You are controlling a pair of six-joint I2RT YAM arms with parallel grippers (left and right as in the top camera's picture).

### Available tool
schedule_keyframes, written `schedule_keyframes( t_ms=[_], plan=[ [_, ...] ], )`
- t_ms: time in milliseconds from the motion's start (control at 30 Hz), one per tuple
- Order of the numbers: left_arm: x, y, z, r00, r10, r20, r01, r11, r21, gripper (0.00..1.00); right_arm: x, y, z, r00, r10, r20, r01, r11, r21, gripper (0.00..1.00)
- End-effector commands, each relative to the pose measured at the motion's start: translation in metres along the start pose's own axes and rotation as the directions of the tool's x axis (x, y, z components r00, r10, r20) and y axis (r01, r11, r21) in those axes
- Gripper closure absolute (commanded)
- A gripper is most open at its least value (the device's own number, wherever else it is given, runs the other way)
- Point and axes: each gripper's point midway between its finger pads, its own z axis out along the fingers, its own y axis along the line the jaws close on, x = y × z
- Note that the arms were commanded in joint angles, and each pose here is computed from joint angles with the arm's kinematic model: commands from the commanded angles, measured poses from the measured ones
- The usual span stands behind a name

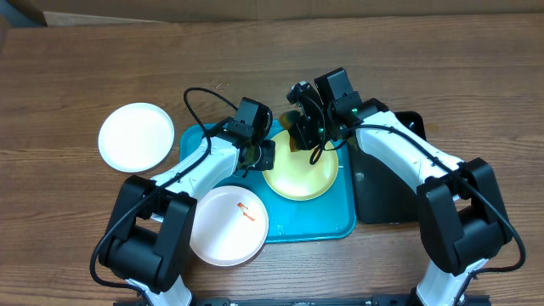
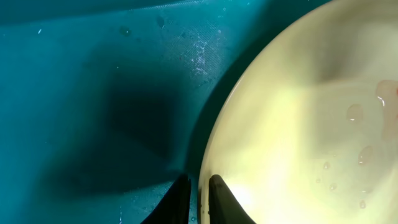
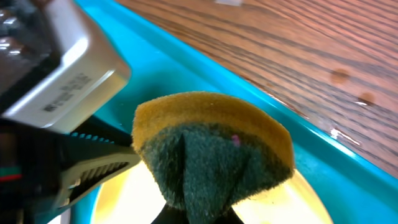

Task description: Clean dirty plates on tray and stack at the side

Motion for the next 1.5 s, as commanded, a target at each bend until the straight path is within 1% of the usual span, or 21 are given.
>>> schedule_keyframes(
  t_ms=[0, 200, 433, 600, 900, 1000, 1100, 1267, 1467],
  plan=[
    [0.005, 0.000, 0.004, 1.000, -0.002, -0.016, 0.002, 1.000, 0.004, 0.86, -0.006, -0.020, -0.005, 0.999, 0.030, 0.021, -0.032, 0.995, 0.097, 0.96],
    [0.005, 0.000, 0.004, 1.000, -0.002, -0.016, 0.002, 1.000, 0.004, 0.86, -0.001, -0.026, 0.005, 0.998, 0.061, 0.009, -0.062, 0.993, 0.101, 0.96],
    [0.005, 0.000, 0.004, 1.000, -0.002, -0.016, 0.002, 1.000, 0.004, 0.86, 0.003, -0.038, 0.011, 0.992, 0.128, 0.009, -0.128, 0.980, 0.155, 0.96],
    [0.005, 0.000, 0.004, 1.000, -0.002, -0.016, 0.002, 1.000, 0.004, 0.87, 0.011, -0.055, 0.016, 0.979, 0.203, 0.011, -0.199, 0.951, 0.238, 0.96],
    [0.006, 0.000, 0.004, 1.000, -0.002, -0.018, 0.002, 1.000, 0.004, 0.87, 0.014, -0.058, 0.023, 0.967, 0.254, 0.015, -0.250, 0.938, 0.240, 0.96],
    [0.005, 0.000, 0.004, 1.000, -0.002, -0.017, 0.002, 1.000, 0.004, 0.87, 0.020, -0.063, 0.022, 0.960, 0.279, 0.011, -0.271, 0.924, 0.270, 0.96],
    [0.005, 0.000, 0.004, 1.000, -0.002, -0.017, 0.002, 1.000, 0.004, 0.87, 0.028, -0.064, 0.026, 0.958, 0.286, 0.005, -0.277, 0.922, 0.271, 0.96],
    [0.005, 0.000, 0.004, 1.000, -0.002, -0.017, 0.002, 1.000, 0.004, 0.87, 0.043, -0.065, 0.032, 0.939, 0.345, 0.006, -0.334, 0.903, 0.271, 0.96],
    [0.005, 0.000, 0.004, 1.000, -0.002, -0.017, 0.002, 1.000, 0.005, 0.87, 0.045, -0.044, 0.027, 0.917, 0.397, -0.030, -0.385, 0.904, 0.188, 0.96]
  ],
)
